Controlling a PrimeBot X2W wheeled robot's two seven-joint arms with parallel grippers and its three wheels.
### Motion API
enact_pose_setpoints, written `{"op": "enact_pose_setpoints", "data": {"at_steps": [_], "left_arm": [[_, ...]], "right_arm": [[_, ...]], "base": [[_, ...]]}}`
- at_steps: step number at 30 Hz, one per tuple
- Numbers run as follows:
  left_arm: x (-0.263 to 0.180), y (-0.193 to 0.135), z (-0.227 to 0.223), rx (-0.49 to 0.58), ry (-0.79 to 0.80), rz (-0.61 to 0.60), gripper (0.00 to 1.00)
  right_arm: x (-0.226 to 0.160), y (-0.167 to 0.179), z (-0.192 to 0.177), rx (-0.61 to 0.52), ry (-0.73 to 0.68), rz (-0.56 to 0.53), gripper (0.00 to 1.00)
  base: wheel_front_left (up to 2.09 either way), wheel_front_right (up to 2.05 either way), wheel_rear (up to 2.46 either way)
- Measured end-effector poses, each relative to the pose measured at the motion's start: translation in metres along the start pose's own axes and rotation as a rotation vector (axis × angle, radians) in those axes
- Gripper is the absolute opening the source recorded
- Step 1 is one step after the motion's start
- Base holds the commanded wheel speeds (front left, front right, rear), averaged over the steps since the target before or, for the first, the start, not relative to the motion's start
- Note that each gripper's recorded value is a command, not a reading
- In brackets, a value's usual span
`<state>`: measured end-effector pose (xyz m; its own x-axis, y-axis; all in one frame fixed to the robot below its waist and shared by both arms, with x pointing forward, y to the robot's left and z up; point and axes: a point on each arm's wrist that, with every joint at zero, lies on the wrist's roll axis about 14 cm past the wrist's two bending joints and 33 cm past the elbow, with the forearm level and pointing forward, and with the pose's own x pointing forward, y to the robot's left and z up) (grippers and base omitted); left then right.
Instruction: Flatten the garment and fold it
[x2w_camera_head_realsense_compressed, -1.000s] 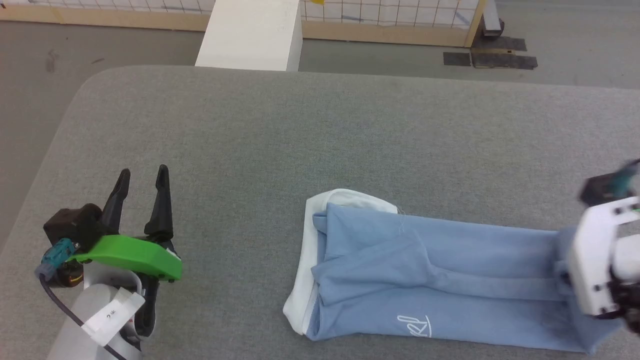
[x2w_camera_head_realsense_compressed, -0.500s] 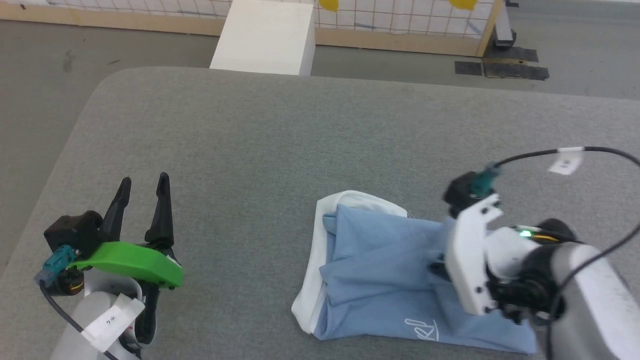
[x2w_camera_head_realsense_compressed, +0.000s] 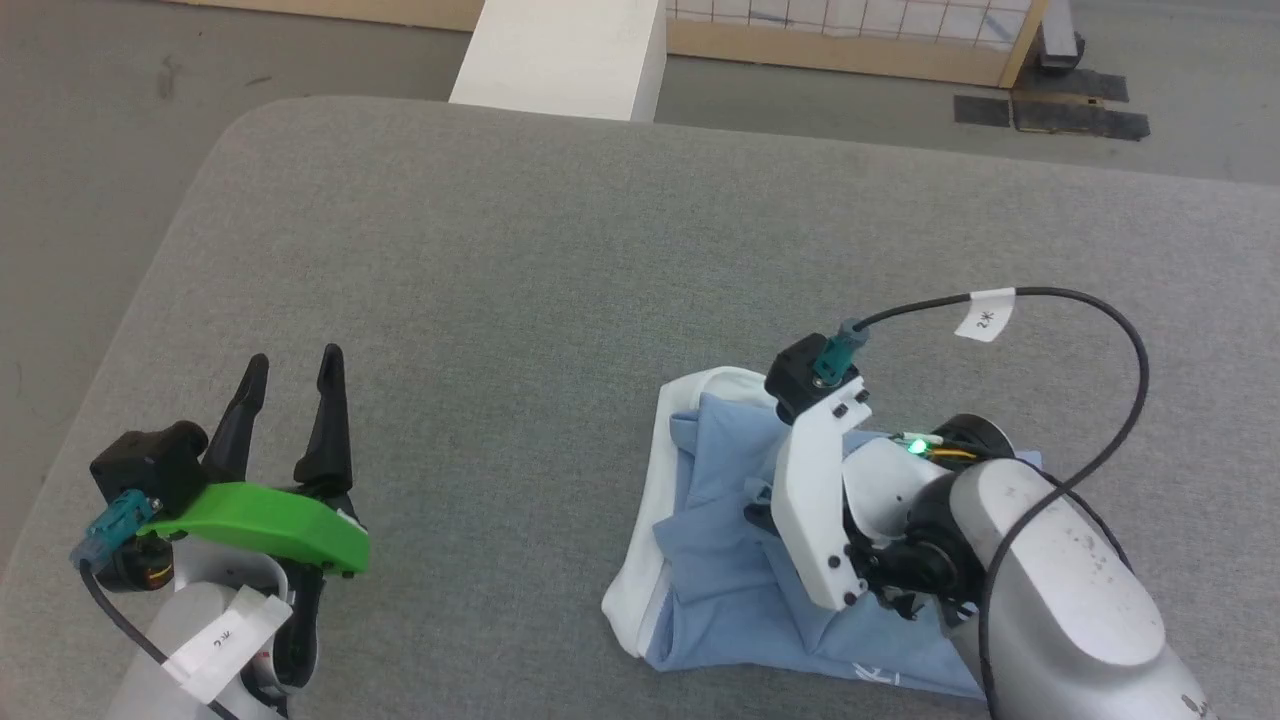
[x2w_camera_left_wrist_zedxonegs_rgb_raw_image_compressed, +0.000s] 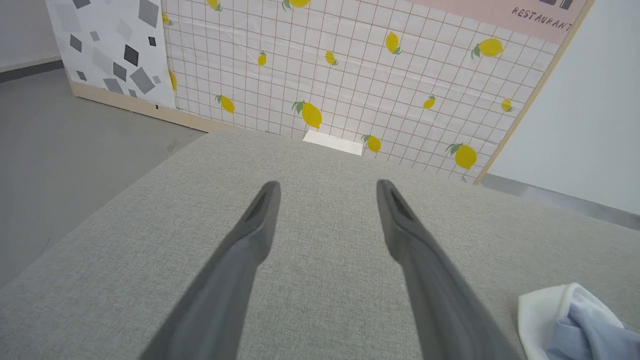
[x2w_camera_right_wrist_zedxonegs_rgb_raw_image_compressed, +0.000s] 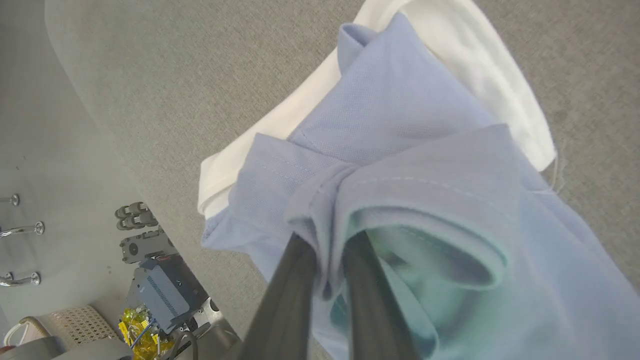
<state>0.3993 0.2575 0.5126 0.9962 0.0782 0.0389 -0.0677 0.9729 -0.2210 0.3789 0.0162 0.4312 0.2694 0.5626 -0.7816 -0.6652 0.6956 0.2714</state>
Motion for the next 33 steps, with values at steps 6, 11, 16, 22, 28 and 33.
{"op": "enact_pose_setpoints", "data": {"at_steps": [6,11,16,22,28,33], "left_arm": [[0.0,0.004,-0.006,-0.004,0.015,0.014,1.0],[-0.001,0.006,-0.008,-0.004,0.02,0.019,1.0],[-0.001,0.006,-0.01,-0.007,0.024,0.021,1.0],[-0.001,0.004,-0.006,-0.014,0.013,0.014,1.0],[0.0,-0.002,0.001,-0.016,-0.007,-0.001,1.0],[-0.001,-0.005,0.011,-0.01,-0.031,-0.011,1.0]], "right_arm": [[0.021,0.002,-0.009,0.014,0.034,0.016,0.0],[0.031,0.003,-0.019,0.025,0.063,0.02,0.0],[0.032,0.011,-0.012,0.039,0.034,0.054,1.0],[0.022,0.041,0.014,-0.002,-0.048,0.136,1.0],[0.003,0.066,0.045,-0.046,-0.172,0.198,1.0],[-0.024,0.063,0.078,-0.053,-0.355,0.181,1.0]], "base": [[0.0,0.0,0.0],[0.0,0.0,0.0],[0.0,0.0,0.0],[0.0,0.0,0.0],[0.0,0.0,0.0],[0.0,0.0,0.0]]}}
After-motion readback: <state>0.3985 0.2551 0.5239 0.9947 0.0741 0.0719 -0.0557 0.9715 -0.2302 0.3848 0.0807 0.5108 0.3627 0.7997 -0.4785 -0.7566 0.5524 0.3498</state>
